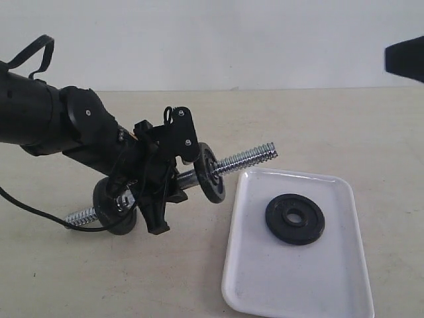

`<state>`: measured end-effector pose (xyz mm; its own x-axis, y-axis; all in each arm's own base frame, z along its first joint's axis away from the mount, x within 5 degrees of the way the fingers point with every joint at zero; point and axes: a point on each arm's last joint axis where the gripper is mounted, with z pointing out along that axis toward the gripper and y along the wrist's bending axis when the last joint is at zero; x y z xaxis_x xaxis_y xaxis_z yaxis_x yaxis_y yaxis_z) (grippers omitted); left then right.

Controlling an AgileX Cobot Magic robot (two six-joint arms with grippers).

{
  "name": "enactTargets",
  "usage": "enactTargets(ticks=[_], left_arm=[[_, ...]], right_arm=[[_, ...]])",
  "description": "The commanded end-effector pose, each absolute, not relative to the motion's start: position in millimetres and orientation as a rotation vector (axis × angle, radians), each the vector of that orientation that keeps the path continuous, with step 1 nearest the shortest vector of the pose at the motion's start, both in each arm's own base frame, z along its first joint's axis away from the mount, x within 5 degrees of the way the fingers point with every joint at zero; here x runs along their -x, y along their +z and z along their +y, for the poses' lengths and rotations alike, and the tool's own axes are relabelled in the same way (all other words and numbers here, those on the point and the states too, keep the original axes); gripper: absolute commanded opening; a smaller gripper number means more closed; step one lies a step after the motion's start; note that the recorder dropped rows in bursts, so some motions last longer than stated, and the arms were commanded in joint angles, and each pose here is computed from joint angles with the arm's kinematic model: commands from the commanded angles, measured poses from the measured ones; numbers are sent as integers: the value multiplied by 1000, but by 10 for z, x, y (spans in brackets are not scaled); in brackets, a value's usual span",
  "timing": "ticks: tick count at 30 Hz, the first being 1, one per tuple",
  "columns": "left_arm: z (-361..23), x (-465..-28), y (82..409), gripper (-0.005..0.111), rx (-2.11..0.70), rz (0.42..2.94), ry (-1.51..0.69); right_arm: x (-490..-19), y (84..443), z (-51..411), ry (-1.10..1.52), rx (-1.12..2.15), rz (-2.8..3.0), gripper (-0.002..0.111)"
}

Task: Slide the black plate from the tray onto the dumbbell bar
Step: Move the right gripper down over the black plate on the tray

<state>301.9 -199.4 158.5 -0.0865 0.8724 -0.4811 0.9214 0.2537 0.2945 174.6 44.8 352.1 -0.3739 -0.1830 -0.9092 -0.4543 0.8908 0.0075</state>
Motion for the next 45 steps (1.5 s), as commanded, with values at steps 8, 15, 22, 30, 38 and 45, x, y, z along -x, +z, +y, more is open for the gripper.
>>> enactTargets(ticks=[8,15,22,30,38,45], left_arm=[[-1822,-3205,1924,4,-1430,1913,-24],[-1626,-3276,1995,4,-1375,1947,-11],[-1577,-3290,2004,4,-1365,1959,-11],[-1580,-3281,1999,4,-1373,1964,-20],[-1583,-3270,1992,4,-1383,1970,-32],[-1585,-3263,1988,4,-1390,1974,-40]], right_arm=[[-2279,3143,528,449,396,2173,104],[-2404,2890,825,351,508,2278,104],[-2480,2522,1156,144,585,2438,104],[-2701,2168,1393,117,636,2705,104],[-2854,1909,1473,107,654,2728,104],[-2954,1685,1508,89,666,2775,104]])
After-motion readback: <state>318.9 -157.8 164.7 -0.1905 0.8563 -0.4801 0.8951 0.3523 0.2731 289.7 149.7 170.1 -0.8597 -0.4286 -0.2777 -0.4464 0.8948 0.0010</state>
